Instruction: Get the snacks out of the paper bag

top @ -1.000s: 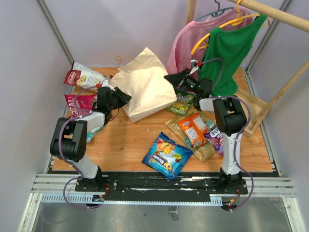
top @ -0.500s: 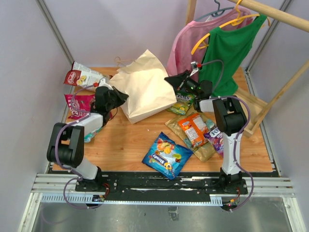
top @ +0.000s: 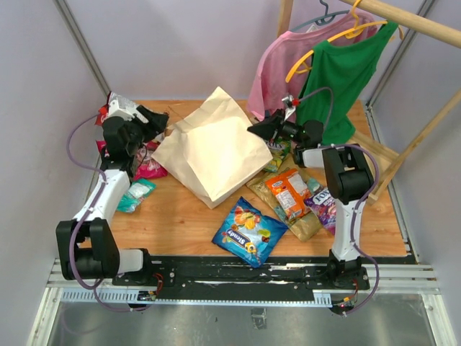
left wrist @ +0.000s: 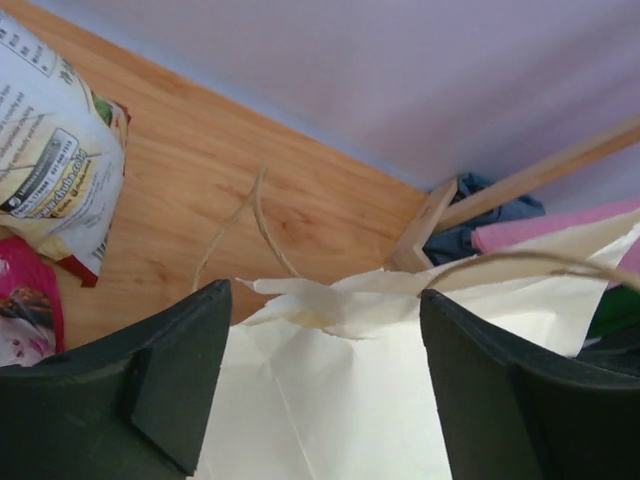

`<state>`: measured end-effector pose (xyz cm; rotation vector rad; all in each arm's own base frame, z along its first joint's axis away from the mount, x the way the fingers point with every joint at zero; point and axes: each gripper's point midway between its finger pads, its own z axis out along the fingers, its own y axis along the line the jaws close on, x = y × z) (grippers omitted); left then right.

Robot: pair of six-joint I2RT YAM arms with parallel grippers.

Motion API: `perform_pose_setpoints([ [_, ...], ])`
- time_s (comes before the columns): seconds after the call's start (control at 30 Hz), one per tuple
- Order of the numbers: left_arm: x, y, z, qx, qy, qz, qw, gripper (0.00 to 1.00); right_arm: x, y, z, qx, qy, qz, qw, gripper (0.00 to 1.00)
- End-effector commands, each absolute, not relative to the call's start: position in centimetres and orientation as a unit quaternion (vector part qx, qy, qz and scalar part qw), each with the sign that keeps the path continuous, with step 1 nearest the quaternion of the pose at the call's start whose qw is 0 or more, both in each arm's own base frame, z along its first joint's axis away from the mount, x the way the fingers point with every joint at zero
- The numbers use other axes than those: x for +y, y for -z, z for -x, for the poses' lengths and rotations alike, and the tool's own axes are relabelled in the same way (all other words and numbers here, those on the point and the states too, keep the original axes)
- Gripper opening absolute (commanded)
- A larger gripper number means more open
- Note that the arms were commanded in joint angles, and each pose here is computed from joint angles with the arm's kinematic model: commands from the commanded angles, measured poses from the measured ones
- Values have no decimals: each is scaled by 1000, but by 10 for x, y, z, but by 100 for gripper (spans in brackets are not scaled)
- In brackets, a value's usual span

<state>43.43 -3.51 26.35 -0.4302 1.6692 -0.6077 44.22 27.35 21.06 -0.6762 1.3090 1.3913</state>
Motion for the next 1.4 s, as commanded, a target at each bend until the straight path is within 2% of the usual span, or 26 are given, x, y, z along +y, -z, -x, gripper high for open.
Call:
perform_pose_setpoints([
  [0.0,-44,-255,-429,744,282,148,587,83,266,-260,-431,474,-547,375,579,1],
  [0.07,-53,-254,-427,745,301,107,586,91,265,-268,-432,470,-552,382,573,1],
  [0.13,-70,-254,-420,741,332,40,582,96,261,-274,-433,472,-561,386,559,1],
  [0.4,-98,-248,-392,703,380,-112,591,99,256,-305,-435,496,-613,402,464,1],
  [0.7,-78,-268,-382,639,400,-193,627,100,248,-312,-433,535,-643,378,396,1],
  [1.03,-77,-255,-337,600,493,-261,574,99,229,-355,-441,539,-647,365,398,1],
  [1.13,-79,-234,-344,609,513,-242,554,98,230,-367,-443,533,-651,364,399,1],
  [1.37,-80,-250,-345,585,486,-258,596,98,229,-386,-440,523,-659,360,404,1],
])
